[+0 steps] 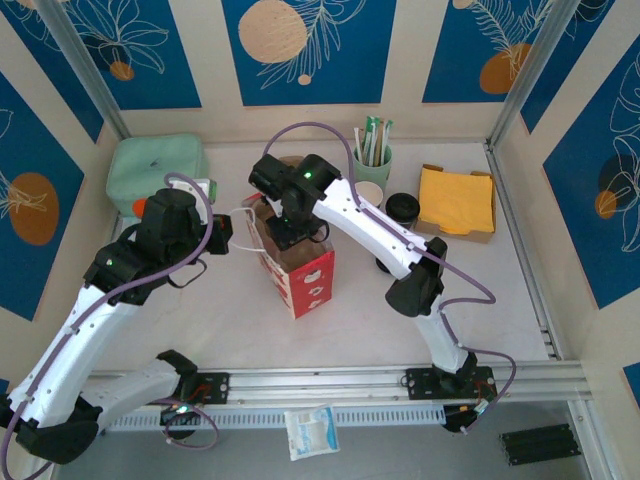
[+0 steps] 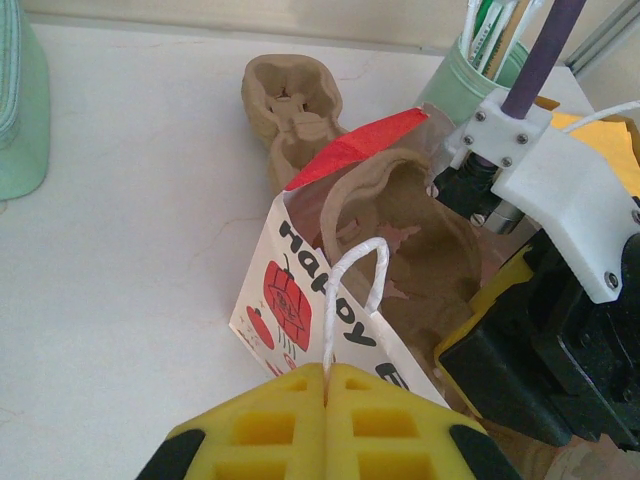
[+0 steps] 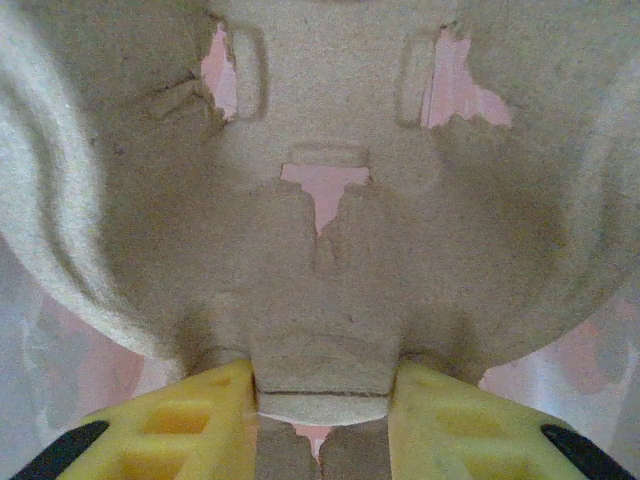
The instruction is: Pack the takeout coffee
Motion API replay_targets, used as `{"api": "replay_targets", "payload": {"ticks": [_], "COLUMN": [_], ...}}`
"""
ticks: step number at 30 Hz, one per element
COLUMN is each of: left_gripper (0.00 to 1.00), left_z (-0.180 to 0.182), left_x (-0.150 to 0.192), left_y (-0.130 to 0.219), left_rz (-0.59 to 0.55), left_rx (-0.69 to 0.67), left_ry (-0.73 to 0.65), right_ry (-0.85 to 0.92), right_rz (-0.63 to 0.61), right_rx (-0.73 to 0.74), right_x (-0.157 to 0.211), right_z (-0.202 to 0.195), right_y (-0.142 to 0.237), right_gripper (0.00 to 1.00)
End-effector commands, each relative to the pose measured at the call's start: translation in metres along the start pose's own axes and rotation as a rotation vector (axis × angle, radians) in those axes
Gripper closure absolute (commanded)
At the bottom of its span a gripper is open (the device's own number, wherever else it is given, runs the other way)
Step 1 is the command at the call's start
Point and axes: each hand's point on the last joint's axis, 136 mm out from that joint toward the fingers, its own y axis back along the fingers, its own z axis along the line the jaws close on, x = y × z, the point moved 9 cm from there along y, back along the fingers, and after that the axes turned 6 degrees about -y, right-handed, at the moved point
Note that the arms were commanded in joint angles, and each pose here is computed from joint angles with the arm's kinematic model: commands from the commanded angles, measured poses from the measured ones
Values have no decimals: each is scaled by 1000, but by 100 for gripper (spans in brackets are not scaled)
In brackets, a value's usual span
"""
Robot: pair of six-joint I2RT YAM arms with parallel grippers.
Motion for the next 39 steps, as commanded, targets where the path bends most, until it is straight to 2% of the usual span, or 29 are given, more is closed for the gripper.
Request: {"api": "replay_targets", "payload": {"ticks": [1,11,20,39], "left_gripper": [100,100,100,100], "left_z": [1,1,1,3], "left_x": [-3,-3,-3,2], "left_y": [6,6,6,9], "left_rz": [-27,-26,-28,-30], "left_rx": [9,10,8,7], "left_ry": [15,14,15,22], "right_ry": [-6,-13,-15,-81], "right_rz": [19,71,67,111], "right_rx": [-19,-8,-13,27], "right_x": [4,6,5,9], "right_z": [4,3,4,4], "right_y": [3,-17,-17,-55], "right_gripper": [65,65,65,65]}}
